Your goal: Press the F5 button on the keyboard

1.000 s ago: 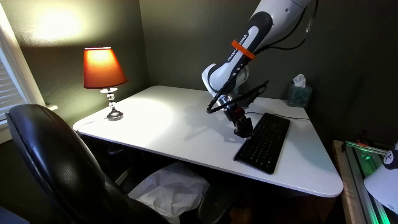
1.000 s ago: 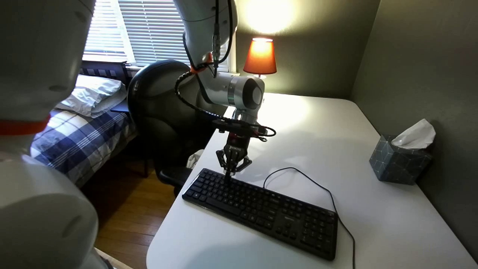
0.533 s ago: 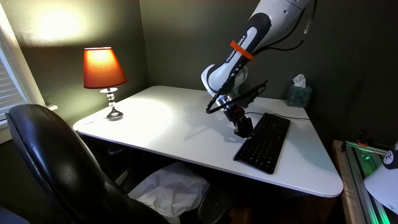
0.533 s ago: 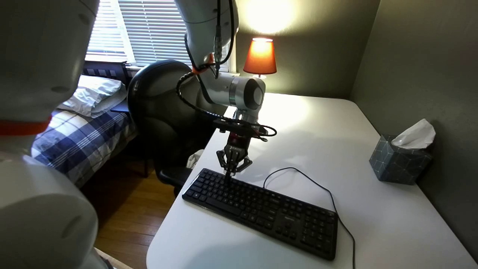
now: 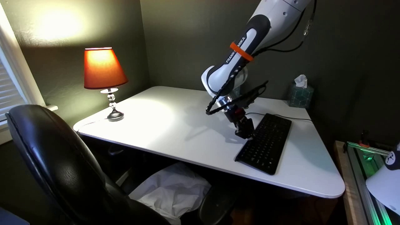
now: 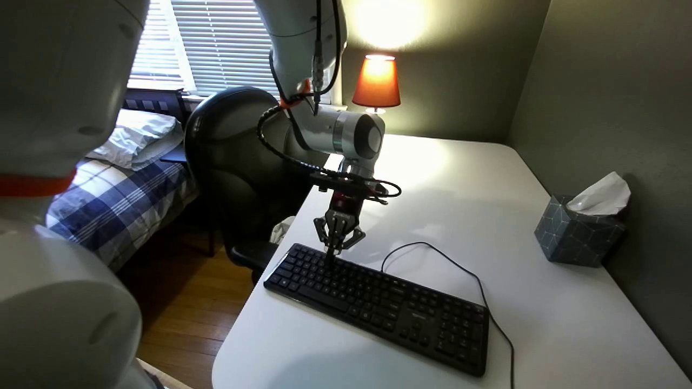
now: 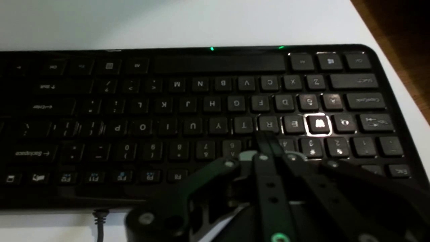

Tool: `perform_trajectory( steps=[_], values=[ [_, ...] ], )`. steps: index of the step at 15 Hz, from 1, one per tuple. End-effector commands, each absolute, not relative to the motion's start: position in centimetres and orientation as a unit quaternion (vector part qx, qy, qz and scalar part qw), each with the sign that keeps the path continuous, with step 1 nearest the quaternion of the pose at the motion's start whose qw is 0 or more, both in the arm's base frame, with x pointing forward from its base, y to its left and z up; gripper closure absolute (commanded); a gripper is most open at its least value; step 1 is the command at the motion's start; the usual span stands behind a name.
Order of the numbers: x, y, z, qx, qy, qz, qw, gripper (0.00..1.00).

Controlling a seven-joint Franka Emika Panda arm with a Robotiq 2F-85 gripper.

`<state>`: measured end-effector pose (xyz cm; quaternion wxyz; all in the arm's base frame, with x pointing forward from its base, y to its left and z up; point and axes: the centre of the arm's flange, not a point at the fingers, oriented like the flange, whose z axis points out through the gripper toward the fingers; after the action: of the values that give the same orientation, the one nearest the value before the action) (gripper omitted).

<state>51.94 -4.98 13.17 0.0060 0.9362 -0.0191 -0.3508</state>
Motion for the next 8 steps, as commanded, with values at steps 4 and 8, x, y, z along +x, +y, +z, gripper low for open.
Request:
perform_trajectory(
  steps=[4,8],
  values=[
    [52.18,-4.95,12.61,0.935,-0.017,-0.354,0.007,1.00],
    [52.13,-4.90,12.53,0.936,-0.017,-0.351,0.008,1.00]
  ],
)
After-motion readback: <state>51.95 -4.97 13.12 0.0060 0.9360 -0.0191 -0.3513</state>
